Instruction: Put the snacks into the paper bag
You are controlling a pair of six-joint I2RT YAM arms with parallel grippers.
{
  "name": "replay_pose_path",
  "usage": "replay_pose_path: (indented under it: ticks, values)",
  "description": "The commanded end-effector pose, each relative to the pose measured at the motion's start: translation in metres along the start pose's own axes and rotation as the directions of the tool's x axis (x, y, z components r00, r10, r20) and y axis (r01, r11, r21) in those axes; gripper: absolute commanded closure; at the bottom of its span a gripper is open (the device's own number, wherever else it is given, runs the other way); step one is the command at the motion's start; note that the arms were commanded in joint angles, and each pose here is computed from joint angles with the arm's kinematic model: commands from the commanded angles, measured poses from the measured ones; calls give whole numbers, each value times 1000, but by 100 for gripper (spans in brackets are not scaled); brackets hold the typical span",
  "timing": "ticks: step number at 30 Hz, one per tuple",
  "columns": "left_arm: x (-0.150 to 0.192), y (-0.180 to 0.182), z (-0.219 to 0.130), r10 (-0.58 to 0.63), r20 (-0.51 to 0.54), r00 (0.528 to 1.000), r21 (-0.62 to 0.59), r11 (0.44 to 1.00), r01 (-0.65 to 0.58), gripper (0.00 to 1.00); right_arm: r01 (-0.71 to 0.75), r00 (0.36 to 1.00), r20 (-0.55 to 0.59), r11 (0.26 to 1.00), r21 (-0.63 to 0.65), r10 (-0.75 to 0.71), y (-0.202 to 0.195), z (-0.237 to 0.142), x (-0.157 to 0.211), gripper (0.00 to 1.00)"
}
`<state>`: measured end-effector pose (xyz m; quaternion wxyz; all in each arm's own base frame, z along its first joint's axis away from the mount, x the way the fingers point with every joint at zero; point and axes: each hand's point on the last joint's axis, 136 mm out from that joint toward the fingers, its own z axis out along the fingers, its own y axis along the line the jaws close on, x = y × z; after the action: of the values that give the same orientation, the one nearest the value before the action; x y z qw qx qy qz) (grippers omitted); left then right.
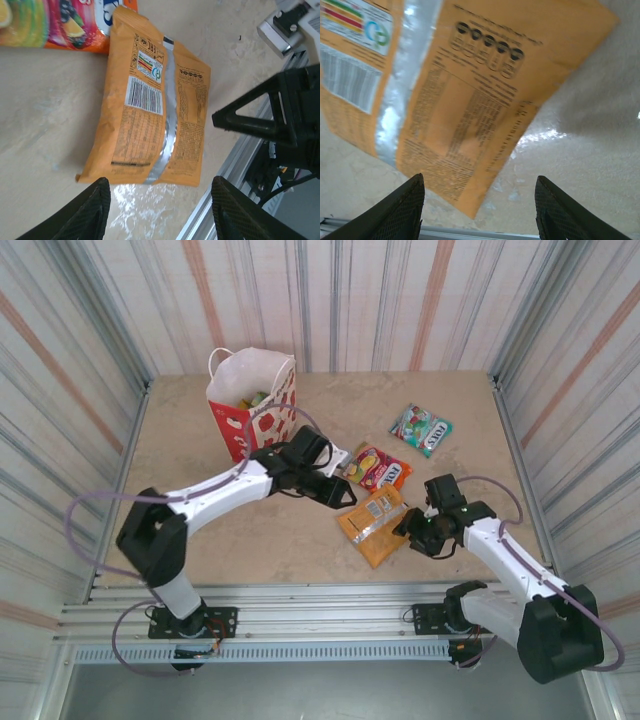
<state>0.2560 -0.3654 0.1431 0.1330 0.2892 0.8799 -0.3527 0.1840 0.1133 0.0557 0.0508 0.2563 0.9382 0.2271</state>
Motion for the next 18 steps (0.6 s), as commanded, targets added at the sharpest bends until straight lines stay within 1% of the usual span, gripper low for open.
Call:
replay_pose_path:
  ticks: [1, 3, 9, 13, 14, 18]
  values:
    - [-15, -7, 18, -21, -14, 1000, 98, 995, 22, 43, -36, 999, -17, 999, -35, 35, 3, 8, 1, 41]
    - [-13, 2, 34, -37, -51, 998, 102, 994, 42, 42, -35, 999, -34, 999, -37, 34, 2, 13, 2, 41]
    - [-15, 24, 66, -84, -87, 993, 127, 987, 95, 42, -22, 998, -66, 1000, -20, 21, 0, 24, 2, 45]
    - [-12, 24, 85, -106, -140, 984, 189, 973, 131, 43, -19, 997, -80, 1000, -5, 18, -3, 28, 2, 48]
    - [-7, 27, 93, -118, -161, 980, 195, 970, 148, 44, -20, 997, -80, 1000, -2, 19, -4, 29, 2, 49]
    - [1, 31, 108, -132, -198, 971, 228, 958, 177, 46, -22, 997, -78, 1000, 1, 22, -6, 31, 1, 50]
